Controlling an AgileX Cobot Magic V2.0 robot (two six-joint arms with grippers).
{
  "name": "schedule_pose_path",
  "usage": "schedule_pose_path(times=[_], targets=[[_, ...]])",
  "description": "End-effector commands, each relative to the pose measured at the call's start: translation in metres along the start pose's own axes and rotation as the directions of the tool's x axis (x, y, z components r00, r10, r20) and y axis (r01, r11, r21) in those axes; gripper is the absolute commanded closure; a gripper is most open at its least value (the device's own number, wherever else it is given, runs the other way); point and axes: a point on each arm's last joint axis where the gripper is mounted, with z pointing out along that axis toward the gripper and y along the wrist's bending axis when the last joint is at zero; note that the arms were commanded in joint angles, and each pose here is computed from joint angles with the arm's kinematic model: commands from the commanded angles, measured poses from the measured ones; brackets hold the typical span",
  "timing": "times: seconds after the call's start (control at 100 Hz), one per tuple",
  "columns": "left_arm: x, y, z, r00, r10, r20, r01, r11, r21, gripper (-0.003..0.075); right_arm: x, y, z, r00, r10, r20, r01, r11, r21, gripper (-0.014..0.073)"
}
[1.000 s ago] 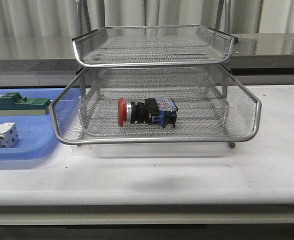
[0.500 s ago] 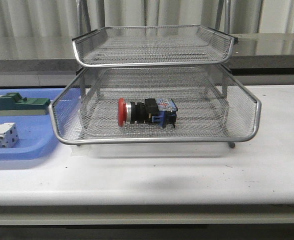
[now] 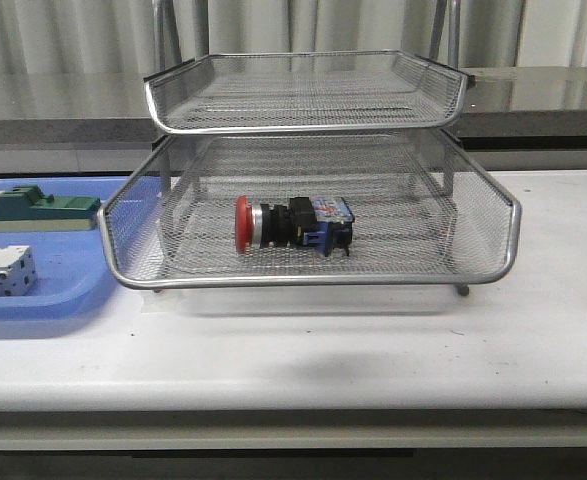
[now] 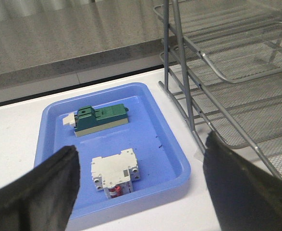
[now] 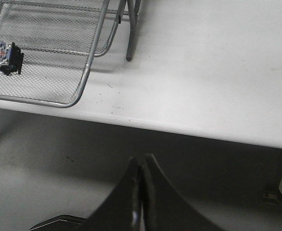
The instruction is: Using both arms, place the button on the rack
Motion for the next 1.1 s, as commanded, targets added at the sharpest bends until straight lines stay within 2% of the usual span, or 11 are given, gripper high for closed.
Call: schedule_pose_path(times=[0.0, 0.13, 0.36, 0.5, 0.69, 0.81, 1.09], targets=[[-0.003, 0.006, -0.003, 0.984, -0.081, 0.157, 0.094, 0.993, -0.074, 0.0207, -0.011, 0.0, -0.007, 0.997, -0.003, 0.078, 0.002, 1.0, 0.006, 0.0666], [0.007, 0.01, -0.001, 0.977, -0.1, 0.19, 0.123, 0.986, -0.114, 0.0207, -0.011, 0.0, -0.007, 0.997, -0.003, 0.078, 0.002, 1.0, 0.006, 0.0666], [0.008, 0.01, 0.0, 0.976, -0.099, 0.196, 0.124, 0.985, -0.119, 0.0218, -0.011, 0.0, -0.007, 0.997, -0.003, 0.078, 0.002, 1.0, 0.006, 0.0666], [0.007, 0.01, 0.0, 0.975, -0.098, 0.201, 0.124, 0.985, -0.122, 0.0342, -0.011, 0.0, -0.007, 0.997, -0.003, 0.078, 0.002, 1.0, 0.006, 0.0666], [0.007, 0.01, 0.0, 0.975, -0.098, 0.201, 0.124, 0.985, -0.122, 0.0605, -0.011, 0.0, -0.007, 0.997, -0.003, 0.078, 0.002, 1.0, 0.006, 0.0666], [0.007, 0.01, 0.0, 0.975, -0.098, 0.201, 0.124, 0.985, -0.122, 0.0741, -0.011, 0.0, -0.007, 0.997, -0.003, 0.078, 0.002, 1.0, 0.006, 0.0666], [0.007, 0.01, 0.0, 0.975, -0.098, 0.201, 0.124, 0.985, -0.122, 0.074, -0.011, 0.0, -0.007, 0.997, -0.003, 0.078, 0.002, 1.0, 0.006, 0.0666]])
